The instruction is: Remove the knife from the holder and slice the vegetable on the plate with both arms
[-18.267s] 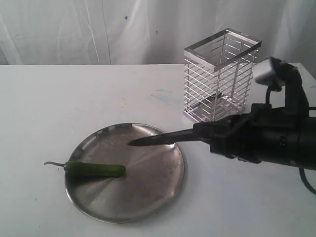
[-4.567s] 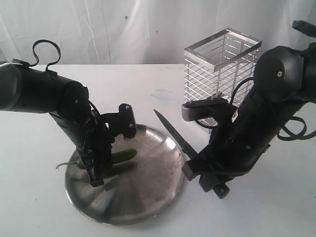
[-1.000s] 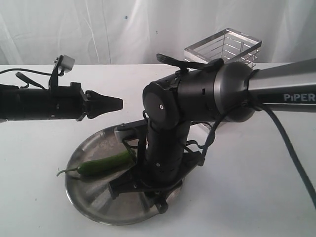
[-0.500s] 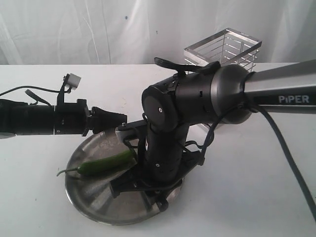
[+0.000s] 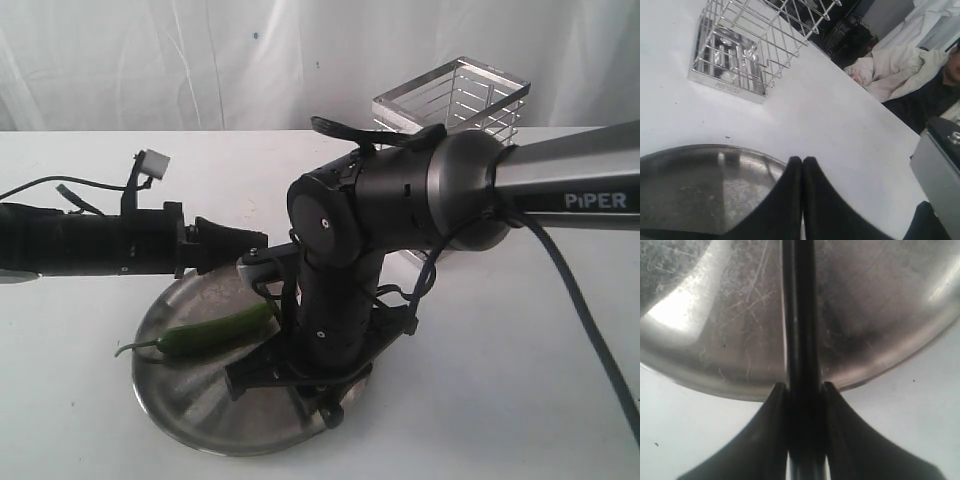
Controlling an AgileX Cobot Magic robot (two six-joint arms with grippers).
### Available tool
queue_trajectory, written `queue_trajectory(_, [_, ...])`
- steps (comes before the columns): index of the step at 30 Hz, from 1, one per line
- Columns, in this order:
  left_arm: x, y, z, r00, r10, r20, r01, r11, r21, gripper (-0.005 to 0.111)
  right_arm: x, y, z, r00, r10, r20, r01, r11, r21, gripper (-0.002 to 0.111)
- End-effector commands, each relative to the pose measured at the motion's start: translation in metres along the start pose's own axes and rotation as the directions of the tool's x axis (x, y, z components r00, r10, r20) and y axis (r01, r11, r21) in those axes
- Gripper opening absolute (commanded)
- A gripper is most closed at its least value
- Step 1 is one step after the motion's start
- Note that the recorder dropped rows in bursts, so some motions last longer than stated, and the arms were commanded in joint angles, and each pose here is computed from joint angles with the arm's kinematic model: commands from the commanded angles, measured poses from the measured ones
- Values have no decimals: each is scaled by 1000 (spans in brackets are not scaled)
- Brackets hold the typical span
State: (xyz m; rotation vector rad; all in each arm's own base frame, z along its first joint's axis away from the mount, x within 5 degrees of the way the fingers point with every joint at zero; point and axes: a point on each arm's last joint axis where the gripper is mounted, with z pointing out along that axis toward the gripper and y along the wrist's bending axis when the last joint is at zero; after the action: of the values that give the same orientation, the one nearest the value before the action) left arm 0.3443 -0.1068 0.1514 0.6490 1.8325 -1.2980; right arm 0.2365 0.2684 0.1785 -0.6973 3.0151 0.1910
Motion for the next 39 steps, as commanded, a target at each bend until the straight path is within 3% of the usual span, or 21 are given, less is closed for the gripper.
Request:
queue_trajectory(1, [2, -7, 11, 999, 37, -5, -37, 999, 13, 0, -1, 2, -3, 1000, -9, 5, 9, 1000, -5, 0])
queue_trajectory(21, [12, 10, 15, 992, 33, -118, -55, 980, -191, 0, -4, 5, -3, 999, 16, 34, -15, 999, -43, 0])
queue_trajectory(27, [31, 23, 19, 989, -25, -148, -5, 980, -200, 0, -4, 5, -3, 999, 15, 35, -14, 999, -41, 0])
queue_trajectory(39, [32, 25, 18, 987, -28, -159, -9, 974, -225, 0, -5, 5, -3, 998, 16, 55, -14, 999, -48, 0])
